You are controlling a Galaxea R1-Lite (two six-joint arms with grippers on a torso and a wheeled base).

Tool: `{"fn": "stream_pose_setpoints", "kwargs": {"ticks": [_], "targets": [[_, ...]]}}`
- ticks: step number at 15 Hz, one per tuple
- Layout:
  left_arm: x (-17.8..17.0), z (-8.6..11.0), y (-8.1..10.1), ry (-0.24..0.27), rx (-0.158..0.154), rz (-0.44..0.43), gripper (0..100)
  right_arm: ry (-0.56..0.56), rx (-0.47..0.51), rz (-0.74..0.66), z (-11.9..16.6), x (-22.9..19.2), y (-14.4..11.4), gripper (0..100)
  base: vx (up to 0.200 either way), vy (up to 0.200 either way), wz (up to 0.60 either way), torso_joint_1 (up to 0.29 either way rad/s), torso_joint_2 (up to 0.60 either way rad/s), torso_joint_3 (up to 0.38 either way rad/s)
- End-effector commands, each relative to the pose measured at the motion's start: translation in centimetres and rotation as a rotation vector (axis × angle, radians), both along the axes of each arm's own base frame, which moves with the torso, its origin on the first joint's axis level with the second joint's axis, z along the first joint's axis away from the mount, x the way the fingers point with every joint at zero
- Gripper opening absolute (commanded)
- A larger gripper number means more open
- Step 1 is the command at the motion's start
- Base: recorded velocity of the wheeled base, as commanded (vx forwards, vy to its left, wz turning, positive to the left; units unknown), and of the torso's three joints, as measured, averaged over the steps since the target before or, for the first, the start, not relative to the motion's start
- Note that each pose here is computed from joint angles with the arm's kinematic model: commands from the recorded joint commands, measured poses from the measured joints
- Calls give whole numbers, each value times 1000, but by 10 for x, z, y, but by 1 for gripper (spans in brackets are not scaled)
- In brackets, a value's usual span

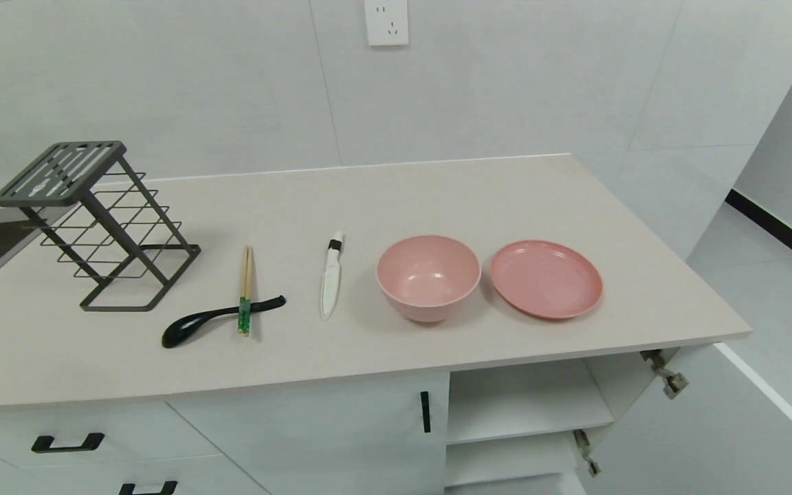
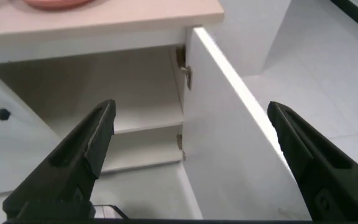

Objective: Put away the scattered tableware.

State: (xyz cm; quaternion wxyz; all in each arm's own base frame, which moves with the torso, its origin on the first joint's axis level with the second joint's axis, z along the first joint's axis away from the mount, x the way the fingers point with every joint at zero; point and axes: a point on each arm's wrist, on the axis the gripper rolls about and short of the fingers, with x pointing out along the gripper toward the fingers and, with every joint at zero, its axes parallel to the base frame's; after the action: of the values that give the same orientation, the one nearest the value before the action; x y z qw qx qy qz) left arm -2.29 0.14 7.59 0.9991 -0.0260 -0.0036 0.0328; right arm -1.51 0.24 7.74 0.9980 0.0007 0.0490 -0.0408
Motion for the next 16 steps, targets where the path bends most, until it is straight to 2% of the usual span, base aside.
{"fn": "stream_pose_setpoints", "kwargs": {"ticks": [1, 3, 6, 10, 13, 16], "targets": [[0, 0, 0, 1, 0, 2, 100, 2, 0, 2, 0, 0, 0, 100, 0, 0, 0, 286, -544, -261], [0, 0, 0, 1, 0, 2, 100, 2, 0, 2, 0, 0, 0, 100, 0, 0, 0, 288, -556, -273], [0, 0, 0, 1, 0, 2, 100, 2, -3, 4, 0, 0, 0, 100, 200, 0, 0, 299, -579, -286], [0, 0, 0, 1, 0, 2, 100, 2, -5, 4, 0, 0, 0, 100, 0, 0, 0, 261, -527, -251], [0, 0, 0, 1, 0, 2, 100, 3, -2, 4, 0, 0, 0, 100, 0, 0, 0, 30, -12, -22], [0, 0, 0, 1, 4, 2, 100, 1, 3, 2, 0, 0, 0, 100, 200, 0, 0, 6, -11, 2]]}}
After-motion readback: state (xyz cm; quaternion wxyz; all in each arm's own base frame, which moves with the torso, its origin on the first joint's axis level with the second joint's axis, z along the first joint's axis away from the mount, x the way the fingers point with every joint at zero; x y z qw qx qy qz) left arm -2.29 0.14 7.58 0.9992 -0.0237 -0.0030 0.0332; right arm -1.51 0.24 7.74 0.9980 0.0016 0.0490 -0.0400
